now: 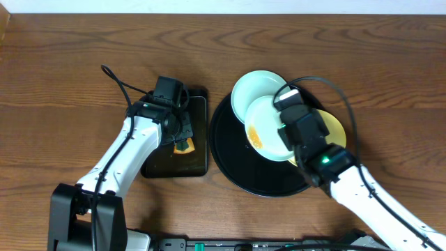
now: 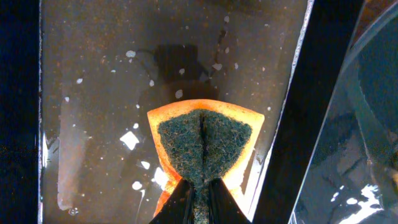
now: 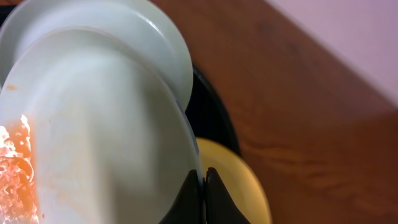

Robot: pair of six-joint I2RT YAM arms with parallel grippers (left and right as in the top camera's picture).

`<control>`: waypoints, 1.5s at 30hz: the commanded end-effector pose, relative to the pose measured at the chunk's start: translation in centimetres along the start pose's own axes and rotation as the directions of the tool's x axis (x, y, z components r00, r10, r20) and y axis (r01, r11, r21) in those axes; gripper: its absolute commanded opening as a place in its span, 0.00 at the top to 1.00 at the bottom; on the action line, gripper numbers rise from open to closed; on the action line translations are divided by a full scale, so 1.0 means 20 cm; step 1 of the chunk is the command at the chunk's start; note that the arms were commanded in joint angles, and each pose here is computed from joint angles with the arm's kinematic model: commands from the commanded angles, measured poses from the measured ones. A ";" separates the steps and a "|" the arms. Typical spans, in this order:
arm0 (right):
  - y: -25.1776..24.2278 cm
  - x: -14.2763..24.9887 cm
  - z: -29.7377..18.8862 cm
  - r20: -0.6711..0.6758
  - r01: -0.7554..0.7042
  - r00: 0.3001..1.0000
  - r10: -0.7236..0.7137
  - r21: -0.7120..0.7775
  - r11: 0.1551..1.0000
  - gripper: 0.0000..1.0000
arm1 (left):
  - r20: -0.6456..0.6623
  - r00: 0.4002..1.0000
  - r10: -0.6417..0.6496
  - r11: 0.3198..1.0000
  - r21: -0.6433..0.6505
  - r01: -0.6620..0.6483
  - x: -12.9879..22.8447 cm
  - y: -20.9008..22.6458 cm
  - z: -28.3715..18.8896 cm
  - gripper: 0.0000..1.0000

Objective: Clean dirty plates on tray and stack at the side
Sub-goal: 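Lift the pale green plate with right gripper and move it right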

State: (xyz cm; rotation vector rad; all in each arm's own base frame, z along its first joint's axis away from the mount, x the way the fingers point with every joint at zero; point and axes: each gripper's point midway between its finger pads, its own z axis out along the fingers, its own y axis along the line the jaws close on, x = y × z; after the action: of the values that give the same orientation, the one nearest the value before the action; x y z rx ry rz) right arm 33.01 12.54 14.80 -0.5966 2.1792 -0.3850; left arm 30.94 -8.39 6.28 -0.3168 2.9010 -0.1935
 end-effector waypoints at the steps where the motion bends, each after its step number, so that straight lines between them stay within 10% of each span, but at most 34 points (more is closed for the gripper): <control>1: -0.06 -0.13 -0.10 0.067 0.101 0.992 -0.111 0.139 0.985 0.99 | -0.007 1.000 0.001 1.000 -0.019 -0.001 0.01 0.03 0.02 0.92; 17: -0.06 -0.32 -0.25 0.167 0.156 0.962 -0.215 0.308 0.938 0.99 | -0.007 1.000 0.001 1.000 -0.019 -0.001 0.01 0.03 0.02 0.92; 26: -0.17 -0.16 -0.10 0.140 -0.235 0.968 0.209 0.200 0.951 0.99 | -0.008 1.000 -0.001 1.000 -0.019 0.000 0.01 0.03 0.02 0.92; 45: -0.97 0.42 0.16 0.068 -0.822 0.543 0.837 0.245 0.514 0.99 | -0.009 1.000 -0.001 1.000 -0.019 0.001 0.01 0.03 0.02 0.92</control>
State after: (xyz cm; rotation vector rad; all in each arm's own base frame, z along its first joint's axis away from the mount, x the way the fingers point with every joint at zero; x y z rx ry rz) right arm 36.22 -7.01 15.20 0.5422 2.1898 -0.2449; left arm 30.94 -8.39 6.28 -0.3168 2.9010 -0.1935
